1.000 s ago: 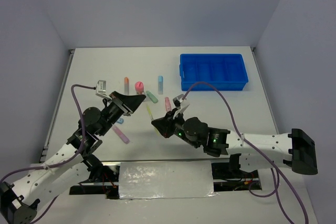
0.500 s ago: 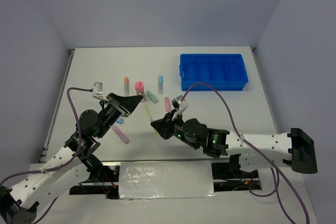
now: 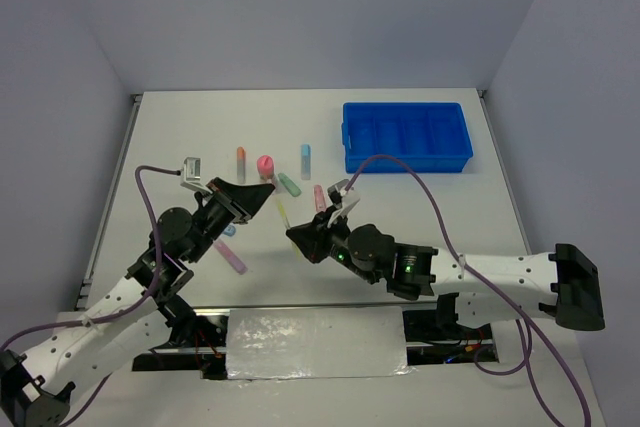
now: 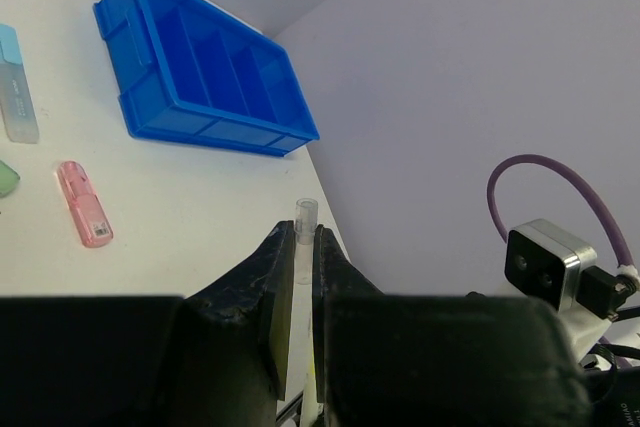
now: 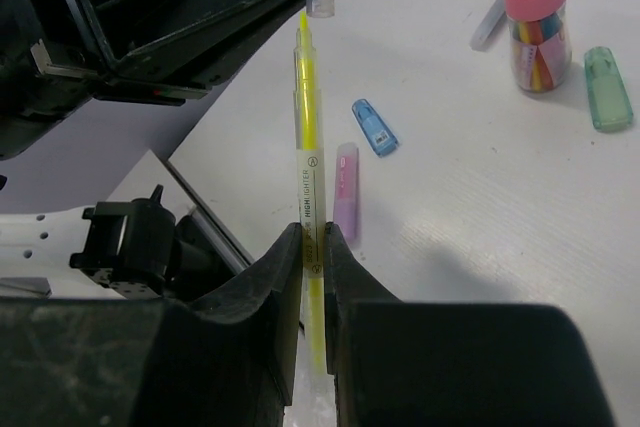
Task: Sort the stationery into containers
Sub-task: Close the pen cap on the pen.
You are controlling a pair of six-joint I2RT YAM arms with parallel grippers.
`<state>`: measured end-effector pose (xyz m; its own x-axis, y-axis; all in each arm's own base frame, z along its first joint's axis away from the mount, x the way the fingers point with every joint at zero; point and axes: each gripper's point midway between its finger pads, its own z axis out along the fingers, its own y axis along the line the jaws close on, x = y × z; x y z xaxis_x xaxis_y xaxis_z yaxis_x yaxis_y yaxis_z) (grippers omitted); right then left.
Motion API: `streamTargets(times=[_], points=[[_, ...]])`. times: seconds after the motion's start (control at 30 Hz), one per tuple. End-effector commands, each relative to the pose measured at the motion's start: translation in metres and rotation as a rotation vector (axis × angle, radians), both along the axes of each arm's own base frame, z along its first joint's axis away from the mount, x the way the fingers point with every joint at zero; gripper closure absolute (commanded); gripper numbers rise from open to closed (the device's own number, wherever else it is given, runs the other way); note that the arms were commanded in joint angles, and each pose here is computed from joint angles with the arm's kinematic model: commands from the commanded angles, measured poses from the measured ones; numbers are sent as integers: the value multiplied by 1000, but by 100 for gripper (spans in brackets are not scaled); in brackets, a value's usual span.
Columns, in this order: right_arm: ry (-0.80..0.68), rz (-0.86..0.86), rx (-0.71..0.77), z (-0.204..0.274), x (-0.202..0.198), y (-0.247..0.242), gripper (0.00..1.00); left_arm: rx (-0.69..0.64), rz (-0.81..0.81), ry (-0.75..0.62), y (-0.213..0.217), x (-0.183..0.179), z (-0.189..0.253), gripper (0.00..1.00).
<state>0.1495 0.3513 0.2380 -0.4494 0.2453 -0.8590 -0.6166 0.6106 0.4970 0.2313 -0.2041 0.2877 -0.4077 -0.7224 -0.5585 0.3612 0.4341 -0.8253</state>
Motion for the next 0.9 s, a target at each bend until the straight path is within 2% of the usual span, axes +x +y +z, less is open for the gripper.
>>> streamTargets(times=[0.0, 0.87], points=[[-24, -36, 57, 29, 6, 4, 100, -25, -15, -63, -2, -3, 16, 100], [-2, -37, 12, 20, 7, 9, 100, 1, 7, -77, 3, -3, 19, 100]])
